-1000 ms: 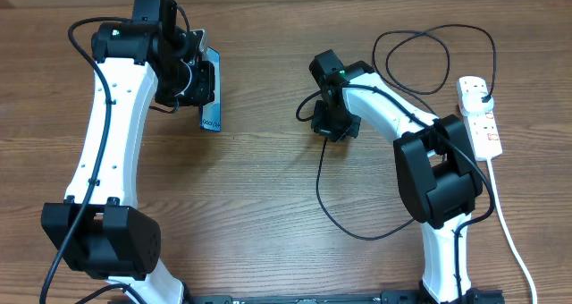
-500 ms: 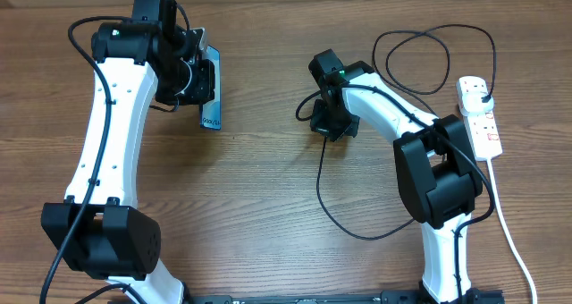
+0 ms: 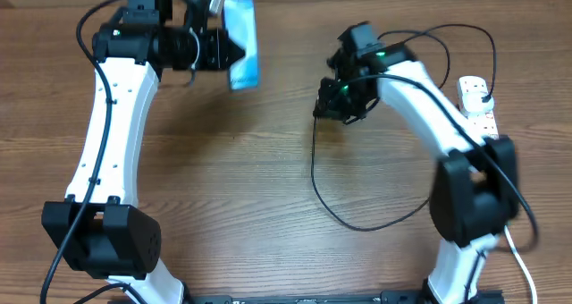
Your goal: Plug charger to phone and switch on socket
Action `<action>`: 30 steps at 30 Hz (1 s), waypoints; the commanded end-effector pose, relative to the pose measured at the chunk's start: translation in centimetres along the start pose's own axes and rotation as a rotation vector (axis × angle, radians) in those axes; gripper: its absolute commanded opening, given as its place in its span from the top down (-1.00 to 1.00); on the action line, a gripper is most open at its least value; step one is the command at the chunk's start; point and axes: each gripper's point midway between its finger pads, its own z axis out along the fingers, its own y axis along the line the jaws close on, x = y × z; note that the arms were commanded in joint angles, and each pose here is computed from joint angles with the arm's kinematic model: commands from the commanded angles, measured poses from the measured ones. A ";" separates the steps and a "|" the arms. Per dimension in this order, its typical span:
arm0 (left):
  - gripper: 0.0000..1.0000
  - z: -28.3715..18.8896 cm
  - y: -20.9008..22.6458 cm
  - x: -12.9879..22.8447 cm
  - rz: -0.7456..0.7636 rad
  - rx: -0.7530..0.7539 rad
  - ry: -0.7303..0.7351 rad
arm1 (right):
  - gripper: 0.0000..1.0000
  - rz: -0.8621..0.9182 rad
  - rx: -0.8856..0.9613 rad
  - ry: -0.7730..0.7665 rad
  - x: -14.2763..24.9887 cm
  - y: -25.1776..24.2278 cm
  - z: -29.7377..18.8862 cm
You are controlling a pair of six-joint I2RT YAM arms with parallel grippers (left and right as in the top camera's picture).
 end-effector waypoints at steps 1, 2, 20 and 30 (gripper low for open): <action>0.92 -1.9 -5.7 -2.9 -0.012 0.317 -0.080 | 0.92 -0.182 -0.146 -0.079 1.5 6.3 -6.2; 0.92 -2.3 -6.6 -3.7 0.001 0.369 -0.102 | 0.92 -0.207 -0.157 -0.093 2.2 7.3 -7.2; 0.92 -1.5 4.8 2.9 -0.117 -0.303 0.093 | -0.59 -0.053 0.100 -0.312 3.3 8.1 -10.6; 0.91 -2.1 6.1 4.1 -0.149 -0.394 0.130 | -0.66 -0.042 0.235 -0.162 -3.6 6.0 -7.3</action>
